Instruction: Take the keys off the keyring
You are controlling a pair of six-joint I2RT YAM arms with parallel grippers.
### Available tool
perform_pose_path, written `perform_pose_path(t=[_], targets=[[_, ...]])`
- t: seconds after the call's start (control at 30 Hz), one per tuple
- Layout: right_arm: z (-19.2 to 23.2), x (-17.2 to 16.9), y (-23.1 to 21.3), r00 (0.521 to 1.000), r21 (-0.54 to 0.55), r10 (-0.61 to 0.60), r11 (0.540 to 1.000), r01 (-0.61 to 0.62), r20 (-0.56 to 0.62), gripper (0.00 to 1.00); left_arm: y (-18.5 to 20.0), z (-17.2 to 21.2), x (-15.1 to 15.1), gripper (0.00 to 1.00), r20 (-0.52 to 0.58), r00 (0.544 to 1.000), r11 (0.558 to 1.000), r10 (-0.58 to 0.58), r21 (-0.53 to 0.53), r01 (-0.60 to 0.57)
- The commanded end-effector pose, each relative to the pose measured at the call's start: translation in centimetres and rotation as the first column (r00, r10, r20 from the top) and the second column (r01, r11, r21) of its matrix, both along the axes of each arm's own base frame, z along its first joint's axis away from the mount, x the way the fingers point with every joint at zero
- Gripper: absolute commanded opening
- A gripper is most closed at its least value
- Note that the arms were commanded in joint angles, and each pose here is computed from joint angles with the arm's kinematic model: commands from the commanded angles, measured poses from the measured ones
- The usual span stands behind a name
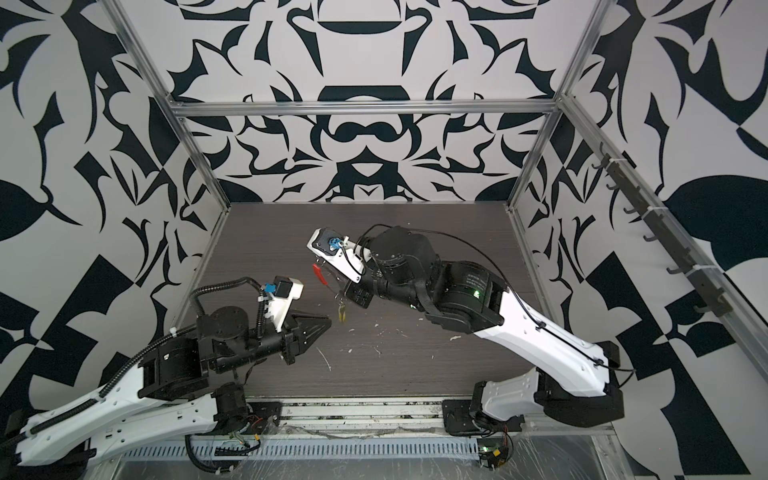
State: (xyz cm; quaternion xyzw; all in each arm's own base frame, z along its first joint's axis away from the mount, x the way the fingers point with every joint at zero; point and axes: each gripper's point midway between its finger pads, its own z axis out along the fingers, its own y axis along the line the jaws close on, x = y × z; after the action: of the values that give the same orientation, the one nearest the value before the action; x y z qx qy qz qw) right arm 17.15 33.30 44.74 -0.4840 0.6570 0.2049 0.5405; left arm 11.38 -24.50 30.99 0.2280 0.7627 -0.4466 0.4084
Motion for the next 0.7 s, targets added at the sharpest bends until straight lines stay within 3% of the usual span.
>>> perform_pose_path(t=[0.0,0.43,0.67], targets=[[2.6,0.0,-0.6,0.999,0.130,-0.030,0.991,0.028,0.012,0.00,0.6,1.1,0.2,0.26,0.030,0.999,0.998,0.025,-0.050,-0.024],[0.3,-0.5,-1.0,0.997,0.177,-0.037,0.983,0.048,-0.069,0.00,3.5,5.3,2.1,0.35,0.240,0.954,0.980,0.178,-0.126,-0.151],[-0.2,-1.0,-1.3,0.995,0.210,-0.034,0.976,0.053,-0.096,0.00,3.3,6.7,2.5,0.37,0.337,0.921,0.976,0.197,-0.155,-0.152]])
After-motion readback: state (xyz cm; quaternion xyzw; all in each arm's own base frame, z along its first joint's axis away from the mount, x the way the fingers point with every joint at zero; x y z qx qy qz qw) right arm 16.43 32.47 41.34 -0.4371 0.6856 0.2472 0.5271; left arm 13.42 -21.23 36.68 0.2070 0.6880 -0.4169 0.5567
